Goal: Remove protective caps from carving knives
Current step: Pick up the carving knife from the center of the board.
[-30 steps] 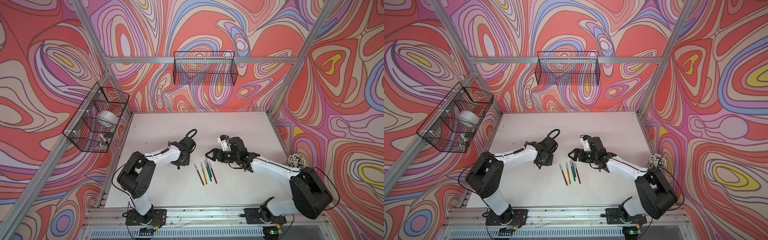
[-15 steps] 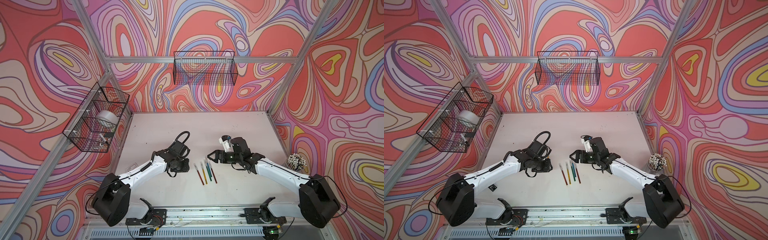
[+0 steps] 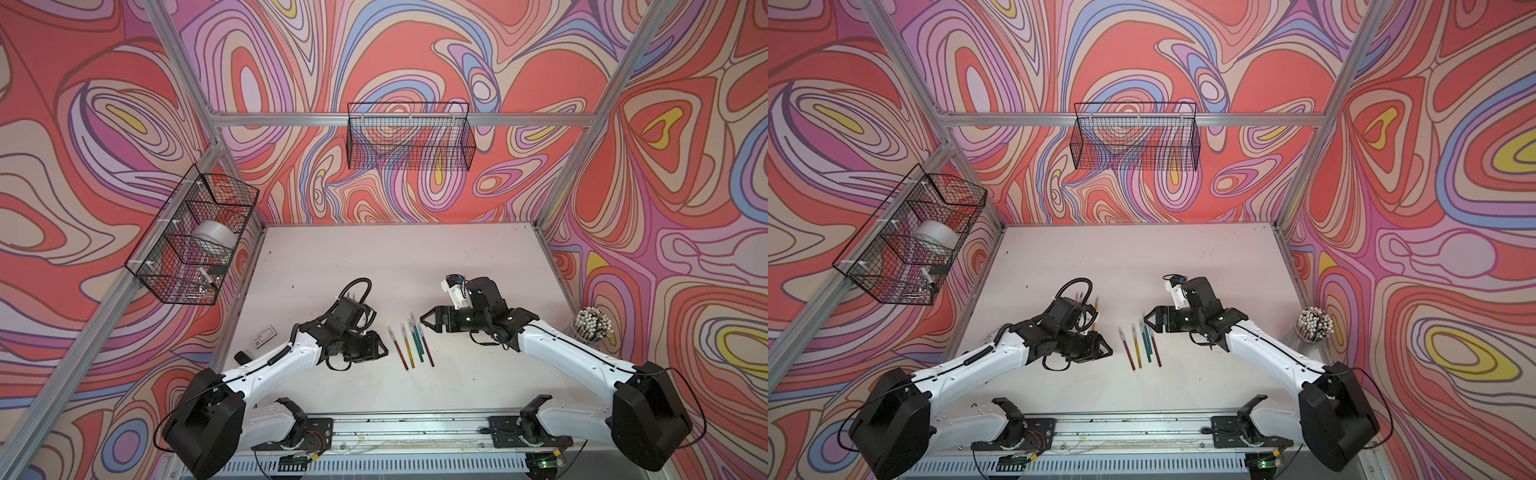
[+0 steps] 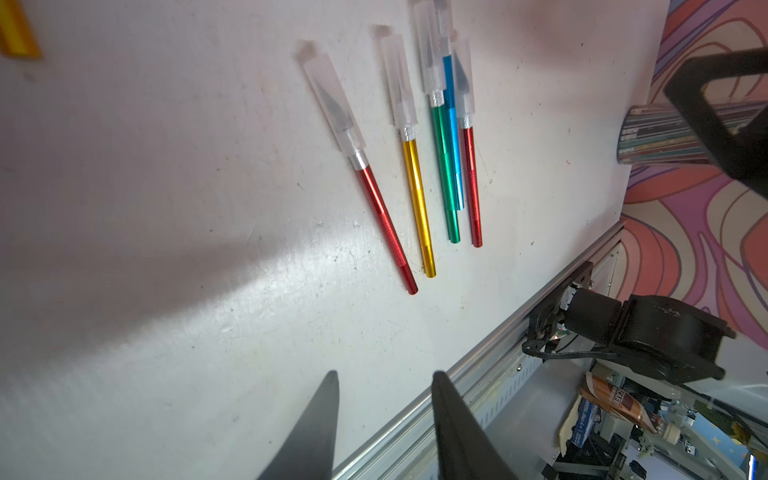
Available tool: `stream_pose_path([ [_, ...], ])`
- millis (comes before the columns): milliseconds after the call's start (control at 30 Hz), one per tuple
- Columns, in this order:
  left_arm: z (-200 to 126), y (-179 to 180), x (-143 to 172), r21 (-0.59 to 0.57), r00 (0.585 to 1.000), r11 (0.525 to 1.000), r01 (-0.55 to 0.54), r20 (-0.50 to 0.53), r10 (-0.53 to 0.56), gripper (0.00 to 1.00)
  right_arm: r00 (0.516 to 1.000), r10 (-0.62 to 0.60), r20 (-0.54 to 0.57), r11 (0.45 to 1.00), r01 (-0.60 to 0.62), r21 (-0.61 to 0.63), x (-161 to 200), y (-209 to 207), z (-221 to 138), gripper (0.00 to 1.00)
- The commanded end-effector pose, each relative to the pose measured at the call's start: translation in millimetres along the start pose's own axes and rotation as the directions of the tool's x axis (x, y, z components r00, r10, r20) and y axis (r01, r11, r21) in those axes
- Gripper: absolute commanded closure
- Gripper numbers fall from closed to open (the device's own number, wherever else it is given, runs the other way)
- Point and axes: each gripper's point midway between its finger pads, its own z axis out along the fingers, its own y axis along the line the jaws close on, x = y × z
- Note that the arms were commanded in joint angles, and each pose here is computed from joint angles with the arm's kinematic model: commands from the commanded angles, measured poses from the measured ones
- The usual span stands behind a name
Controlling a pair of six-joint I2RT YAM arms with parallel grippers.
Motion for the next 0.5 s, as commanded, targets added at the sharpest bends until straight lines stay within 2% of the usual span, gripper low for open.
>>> stream_pose_path([
  [0, -0.7, -13.0, -0.3, 0.067, 0.999, 0.997, -0.038, 0.007, 0.037, 0.6, 0.999, -0.032, 0.005, 0.999, 0.032, 0.009, 0.7, 2.3, -5.4, 0.14],
  [233, 6.0, -5.0, -2.4, 0.019, 1.0, 0.999, -0.03, 0.011, 0.029, 0.61, 0.999, -0.041, 0.004, 0.999, 0.041, 0.01, 2.4, 3.4, -9.0, 0.14],
  [467, 16.9, -4.2, -6.7, -0.082, 0.999, 0.996, -0.028, 0.026, 0.031, 0.65, 0.999, -0.04, -0.001, 0.999, 0.04, 0.023, 6.5, 0.2, -10.3, 0.14],
])
